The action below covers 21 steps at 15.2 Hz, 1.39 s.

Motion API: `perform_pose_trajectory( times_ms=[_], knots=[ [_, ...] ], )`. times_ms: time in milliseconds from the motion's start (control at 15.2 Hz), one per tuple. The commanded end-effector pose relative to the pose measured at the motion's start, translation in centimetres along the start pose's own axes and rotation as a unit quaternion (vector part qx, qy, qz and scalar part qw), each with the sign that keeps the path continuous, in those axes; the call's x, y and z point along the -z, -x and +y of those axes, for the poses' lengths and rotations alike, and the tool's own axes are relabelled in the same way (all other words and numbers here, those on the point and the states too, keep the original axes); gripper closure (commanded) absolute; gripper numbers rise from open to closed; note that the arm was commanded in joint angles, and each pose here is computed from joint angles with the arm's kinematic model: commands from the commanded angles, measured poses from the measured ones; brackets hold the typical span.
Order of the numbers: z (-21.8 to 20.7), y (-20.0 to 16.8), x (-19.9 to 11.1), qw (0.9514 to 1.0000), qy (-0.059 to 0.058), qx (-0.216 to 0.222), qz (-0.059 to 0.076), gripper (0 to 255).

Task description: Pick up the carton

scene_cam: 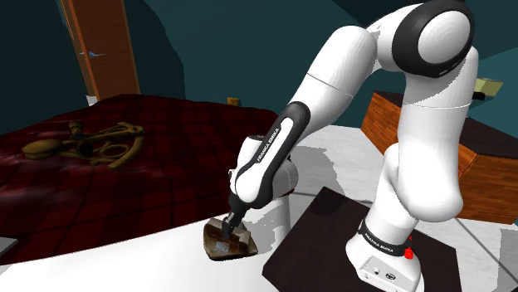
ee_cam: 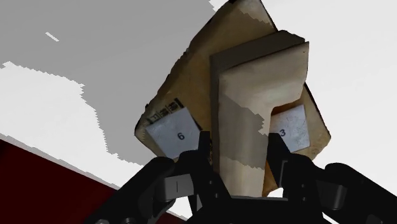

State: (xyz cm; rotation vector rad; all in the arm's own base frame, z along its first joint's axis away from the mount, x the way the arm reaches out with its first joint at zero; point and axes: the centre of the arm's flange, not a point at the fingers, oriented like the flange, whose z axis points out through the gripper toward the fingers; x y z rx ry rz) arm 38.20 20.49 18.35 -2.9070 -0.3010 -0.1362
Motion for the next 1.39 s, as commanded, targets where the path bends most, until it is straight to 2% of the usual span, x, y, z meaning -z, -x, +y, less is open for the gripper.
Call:
perform_pose_trajectory(
  times_ms=[0,198,1188,1320],
  knots=[
    [0.0,0.0,0.0,1.0000,0.000,0.000,-0.001,255],
    [0.1,0.1,0.0,1.0000,0.000,0.000,-0.001,255],
    [-1.5,-0.8,7.7,1.0000,0.000,0.000,-0.001,255],
    [-1.6,-0.8,7.8,1.0000,0.000,0.000,-0.001,255]
  ],
)
